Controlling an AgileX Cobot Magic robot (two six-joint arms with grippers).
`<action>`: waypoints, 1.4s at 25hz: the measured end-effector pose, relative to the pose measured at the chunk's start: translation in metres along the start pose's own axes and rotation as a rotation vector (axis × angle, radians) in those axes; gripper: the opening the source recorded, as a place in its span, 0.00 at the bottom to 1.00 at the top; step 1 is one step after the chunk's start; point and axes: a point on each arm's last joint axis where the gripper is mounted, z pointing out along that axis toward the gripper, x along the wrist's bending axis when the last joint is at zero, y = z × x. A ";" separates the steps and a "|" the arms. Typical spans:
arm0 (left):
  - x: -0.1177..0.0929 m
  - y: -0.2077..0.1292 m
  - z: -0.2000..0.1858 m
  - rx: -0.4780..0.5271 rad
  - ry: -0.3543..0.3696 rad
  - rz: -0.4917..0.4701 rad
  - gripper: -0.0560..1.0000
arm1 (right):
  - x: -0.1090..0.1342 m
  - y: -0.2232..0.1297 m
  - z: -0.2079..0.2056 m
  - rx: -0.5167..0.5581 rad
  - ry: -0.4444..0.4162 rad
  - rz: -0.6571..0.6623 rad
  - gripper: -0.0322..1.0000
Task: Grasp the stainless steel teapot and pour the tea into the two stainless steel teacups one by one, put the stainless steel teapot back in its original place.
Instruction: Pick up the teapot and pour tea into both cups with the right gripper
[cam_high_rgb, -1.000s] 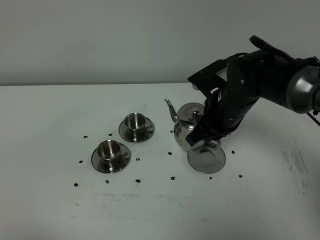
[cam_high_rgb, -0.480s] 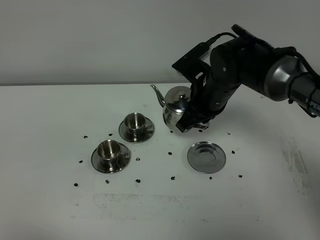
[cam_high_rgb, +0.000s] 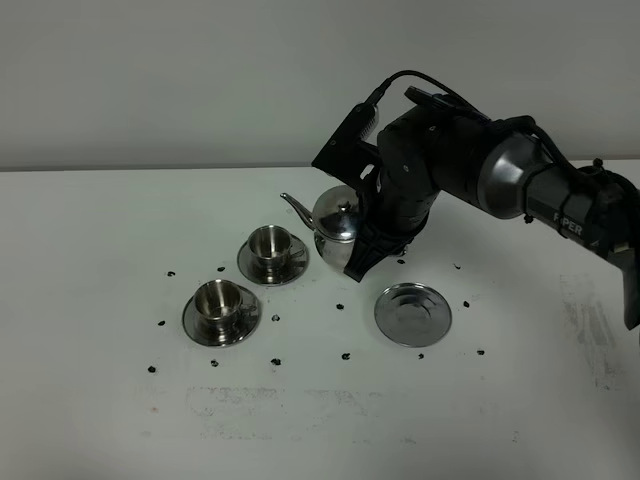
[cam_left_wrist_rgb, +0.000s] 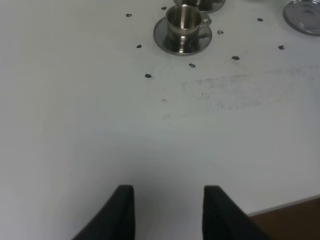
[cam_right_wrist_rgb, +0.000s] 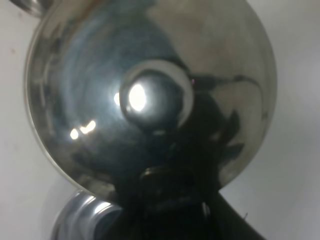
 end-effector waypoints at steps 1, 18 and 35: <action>0.000 0.000 0.000 0.000 0.000 0.000 0.35 | 0.000 0.000 0.001 0.006 -0.008 -0.014 0.23; 0.000 0.000 0.000 0.000 0.000 0.000 0.35 | 0.003 0.005 0.016 0.018 -0.111 -0.230 0.23; 0.000 0.000 0.000 0.000 0.000 0.000 0.35 | 0.003 0.009 0.019 0.022 -0.161 -0.445 0.23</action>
